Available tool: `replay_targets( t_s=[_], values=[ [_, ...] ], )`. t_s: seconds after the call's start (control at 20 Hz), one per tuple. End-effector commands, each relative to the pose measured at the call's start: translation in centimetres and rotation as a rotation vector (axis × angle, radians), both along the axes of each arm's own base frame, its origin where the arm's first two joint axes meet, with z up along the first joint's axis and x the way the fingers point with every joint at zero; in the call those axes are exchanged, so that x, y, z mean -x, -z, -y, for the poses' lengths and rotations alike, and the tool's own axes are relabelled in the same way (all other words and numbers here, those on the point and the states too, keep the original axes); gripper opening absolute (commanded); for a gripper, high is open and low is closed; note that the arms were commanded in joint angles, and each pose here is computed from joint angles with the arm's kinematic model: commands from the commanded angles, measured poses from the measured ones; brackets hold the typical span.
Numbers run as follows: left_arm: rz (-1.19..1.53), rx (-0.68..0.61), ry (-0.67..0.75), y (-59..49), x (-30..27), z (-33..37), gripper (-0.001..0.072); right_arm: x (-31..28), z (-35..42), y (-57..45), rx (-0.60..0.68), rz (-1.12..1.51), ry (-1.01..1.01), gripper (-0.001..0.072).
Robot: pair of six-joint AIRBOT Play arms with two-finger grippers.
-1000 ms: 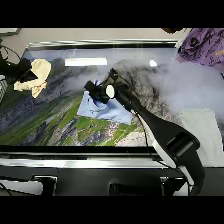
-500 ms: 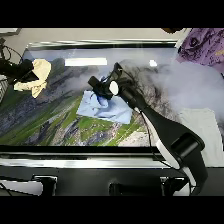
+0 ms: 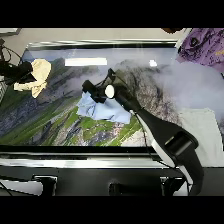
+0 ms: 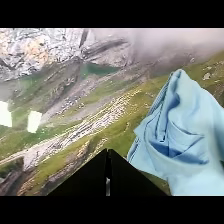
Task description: Fold the clothes and pants, and hang the long-sleeved shirts on hangers.
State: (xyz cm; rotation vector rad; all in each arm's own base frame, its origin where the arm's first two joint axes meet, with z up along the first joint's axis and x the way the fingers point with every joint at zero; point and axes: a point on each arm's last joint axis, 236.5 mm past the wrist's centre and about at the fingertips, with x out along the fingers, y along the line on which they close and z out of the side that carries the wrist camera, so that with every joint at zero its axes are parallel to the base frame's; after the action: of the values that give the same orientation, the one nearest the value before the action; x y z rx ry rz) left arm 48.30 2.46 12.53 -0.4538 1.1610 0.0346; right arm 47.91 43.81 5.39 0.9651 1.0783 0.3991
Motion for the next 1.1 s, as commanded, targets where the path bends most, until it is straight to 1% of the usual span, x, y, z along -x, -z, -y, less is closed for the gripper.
replay_targets(
  t_s=[0.0, 0.1, 0.2, 0.35, 0.4, 0.45, 0.55, 0.7, 0.85, 1.0, 1.05],
  values=[
    [-0.009, -0.004, 0.001, 0.5, -0.1, -0.1, 0.0022, -1.6, 3.5, -7.0, -0.079, 0.11, -0.021, 0.0548],
    [-0.011, -0.004, 0.0, 0.6, -0.1, -0.2, 0.0022, -2.1, 10.2, -10.8, -0.011, 0.165, -0.059, 0.0549],
    [-0.01, -0.004, 0.0, 0.6, -0.1, -0.2, 0.0022, -1.9, 18.1, -12.8, 0.102, 0.203, -0.091, 0.0555],
    [-0.011, -0.004, 0.0, 0.6, -0.1, -0.2, 0.0022, -0.6, 31.0, -10.3, 0.301, 0.105, -0.097, 0.0553],
    [-0.011, -0.004, 0.0, 0.6, -0.1, -0.2, 0.0023, 0.1, 33.9, -8.4, 0.321, 0.049, -0.098, 0.055],
    [-0.011, -0.004, 0.0, 0.6, -0.1, -0.2, 0.0023, 0.8, 35.9, -6.2, 0.312, -0.011, -0.086, 0.0546],
    [-0.011, -0.005, 0.001, 0.6, -0.1, -0.2, 0.0023, 2.0, 36.7, -1.8, 0.214, -0.091, -0.082, 0.0547],
    [-0.011, -0.005, 0.003, 0.6, -0.1, -0.2, 0.0023, 4.2, 33.8, 4.8, 0.071, -0.156, -0.088, 0.0546],
    [-0.011, -0.005, 0.003, 0.6, -0.1, -0.2, 0.0023, 6.7, 29.1, 9.9, -0.05, -0.228, -0.091, 0.0534],
    [-0.011, -0.005, 0.003, 0.6, -0.1, -0.2, 0.0023, 8.4, 24.6, 12.9, -0.078, -0.264, -0.149, 0.0533],
    [-0.011, -0.005, 0.003, 0.6, -0.1, -0.2, 0.0023, 8.4, 23.6, 13.4, -0.081, -0.266, -0.155, 0.0522]
  ],
)
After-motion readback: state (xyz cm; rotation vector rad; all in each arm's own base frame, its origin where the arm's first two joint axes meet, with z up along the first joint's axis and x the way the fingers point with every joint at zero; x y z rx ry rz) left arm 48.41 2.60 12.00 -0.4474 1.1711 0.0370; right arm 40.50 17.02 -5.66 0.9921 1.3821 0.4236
